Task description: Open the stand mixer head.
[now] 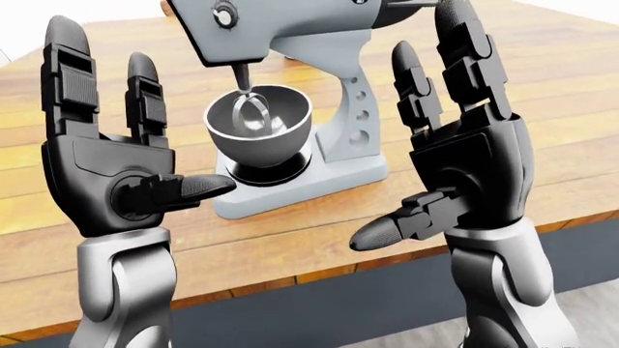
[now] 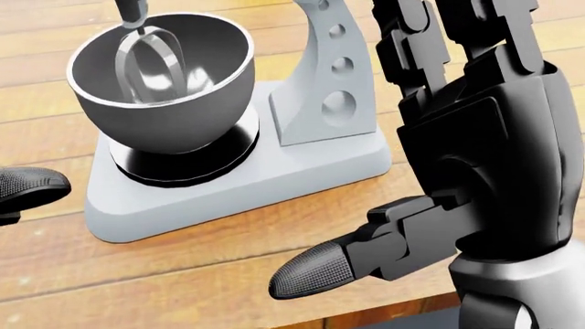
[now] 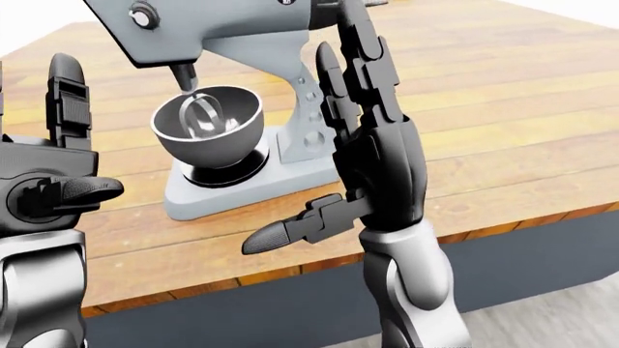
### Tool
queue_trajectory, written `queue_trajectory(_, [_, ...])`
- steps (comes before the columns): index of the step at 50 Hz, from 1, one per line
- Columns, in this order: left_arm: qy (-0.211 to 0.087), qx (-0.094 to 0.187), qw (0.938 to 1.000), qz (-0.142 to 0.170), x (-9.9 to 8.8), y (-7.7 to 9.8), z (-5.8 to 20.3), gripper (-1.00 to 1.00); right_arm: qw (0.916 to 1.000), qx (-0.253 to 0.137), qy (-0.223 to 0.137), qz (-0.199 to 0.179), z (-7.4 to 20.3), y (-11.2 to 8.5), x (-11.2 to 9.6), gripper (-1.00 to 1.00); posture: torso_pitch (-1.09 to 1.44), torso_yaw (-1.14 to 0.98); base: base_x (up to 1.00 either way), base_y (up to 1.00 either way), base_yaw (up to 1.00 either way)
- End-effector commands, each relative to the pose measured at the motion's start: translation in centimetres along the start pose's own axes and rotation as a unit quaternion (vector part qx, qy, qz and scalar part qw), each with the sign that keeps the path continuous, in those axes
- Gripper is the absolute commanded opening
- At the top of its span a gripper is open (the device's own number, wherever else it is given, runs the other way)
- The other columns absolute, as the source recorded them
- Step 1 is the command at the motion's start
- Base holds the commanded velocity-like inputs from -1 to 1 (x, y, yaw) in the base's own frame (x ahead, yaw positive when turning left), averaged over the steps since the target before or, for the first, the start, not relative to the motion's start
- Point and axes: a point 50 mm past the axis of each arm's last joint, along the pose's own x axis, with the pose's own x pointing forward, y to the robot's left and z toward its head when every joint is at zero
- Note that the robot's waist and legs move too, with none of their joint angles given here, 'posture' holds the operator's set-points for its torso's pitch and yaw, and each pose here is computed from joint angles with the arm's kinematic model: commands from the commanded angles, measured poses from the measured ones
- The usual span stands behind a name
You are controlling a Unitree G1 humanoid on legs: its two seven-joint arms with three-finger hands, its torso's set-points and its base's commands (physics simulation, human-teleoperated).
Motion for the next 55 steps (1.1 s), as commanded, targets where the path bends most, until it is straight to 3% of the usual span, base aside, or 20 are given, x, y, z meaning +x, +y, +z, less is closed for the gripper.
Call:
queue_trajectory(1, [-0.034,0.001,0.9994,-0.008,0.17,-0.28,1.07,1.00,0.9994,0.000,-0.033,0.011,1.06,0.38,0.07,1.00,-0.02,0.00,0.00,0.00,0.00])
queue_trajectory(41, [-0.047,0.002,0.9989,-0.006,0.01,-0.24,1.53,1.00,0.9994,0.004,-0.032,0.010,1.07,0.45,-0.14,1.00,-0.42,0.00,0.00,0.00,0.00])
queue_trajectory(55, [-0.048,0.002,0.9988,-0.007,0.09,-0.35,1.72,1.00,0.9994,0.004,-0.034,0.009,1.22,0.40,-0.11,1.00,-0.42,0.00,0.00,0.00,0.00])
